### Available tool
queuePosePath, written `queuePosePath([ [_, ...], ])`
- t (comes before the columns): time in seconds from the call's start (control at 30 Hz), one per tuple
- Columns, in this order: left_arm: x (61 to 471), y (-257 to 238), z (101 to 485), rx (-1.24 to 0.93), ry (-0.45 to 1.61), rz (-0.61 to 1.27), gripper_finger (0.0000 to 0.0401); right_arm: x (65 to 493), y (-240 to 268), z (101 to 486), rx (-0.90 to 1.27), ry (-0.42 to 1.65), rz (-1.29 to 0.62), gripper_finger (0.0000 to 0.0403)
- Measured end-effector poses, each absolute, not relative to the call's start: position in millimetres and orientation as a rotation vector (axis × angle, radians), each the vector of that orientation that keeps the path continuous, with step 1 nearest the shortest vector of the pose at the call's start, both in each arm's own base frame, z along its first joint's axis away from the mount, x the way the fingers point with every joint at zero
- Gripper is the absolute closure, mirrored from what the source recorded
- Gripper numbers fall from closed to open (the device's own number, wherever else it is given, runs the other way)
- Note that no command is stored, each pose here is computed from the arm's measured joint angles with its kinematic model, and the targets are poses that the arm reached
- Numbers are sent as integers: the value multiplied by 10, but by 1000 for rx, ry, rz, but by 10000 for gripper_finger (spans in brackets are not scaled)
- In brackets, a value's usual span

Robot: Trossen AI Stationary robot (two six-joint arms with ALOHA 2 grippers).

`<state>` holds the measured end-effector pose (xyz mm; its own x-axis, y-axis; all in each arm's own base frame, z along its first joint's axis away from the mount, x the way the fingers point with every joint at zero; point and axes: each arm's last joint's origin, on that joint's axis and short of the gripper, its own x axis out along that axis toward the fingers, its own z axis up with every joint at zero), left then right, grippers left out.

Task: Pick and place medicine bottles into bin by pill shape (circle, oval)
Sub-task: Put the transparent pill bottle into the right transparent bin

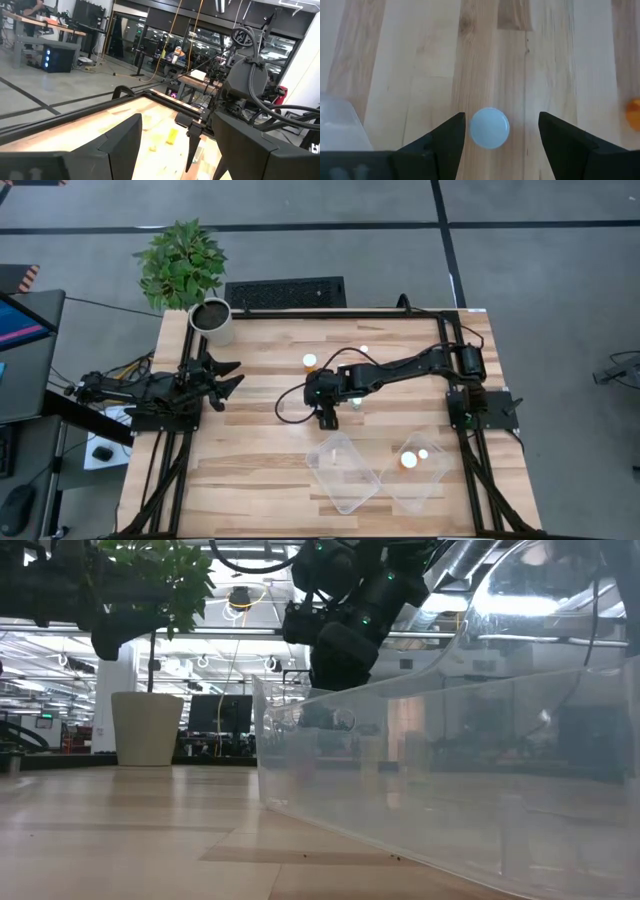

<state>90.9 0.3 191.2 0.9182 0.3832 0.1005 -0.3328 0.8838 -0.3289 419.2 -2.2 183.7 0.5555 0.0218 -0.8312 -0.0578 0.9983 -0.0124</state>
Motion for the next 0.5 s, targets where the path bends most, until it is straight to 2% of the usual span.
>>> queuePosePath([
  [0.1, 909, 3, 1911, -312, -163, 374, 166, 4185, -22, 1832, -38, 990, 49, 150],
  [0.5, 908, 3, 1912, -312, -163, 376, 166, 4214, -28, 1766, -37, 992, 50, 225],
])
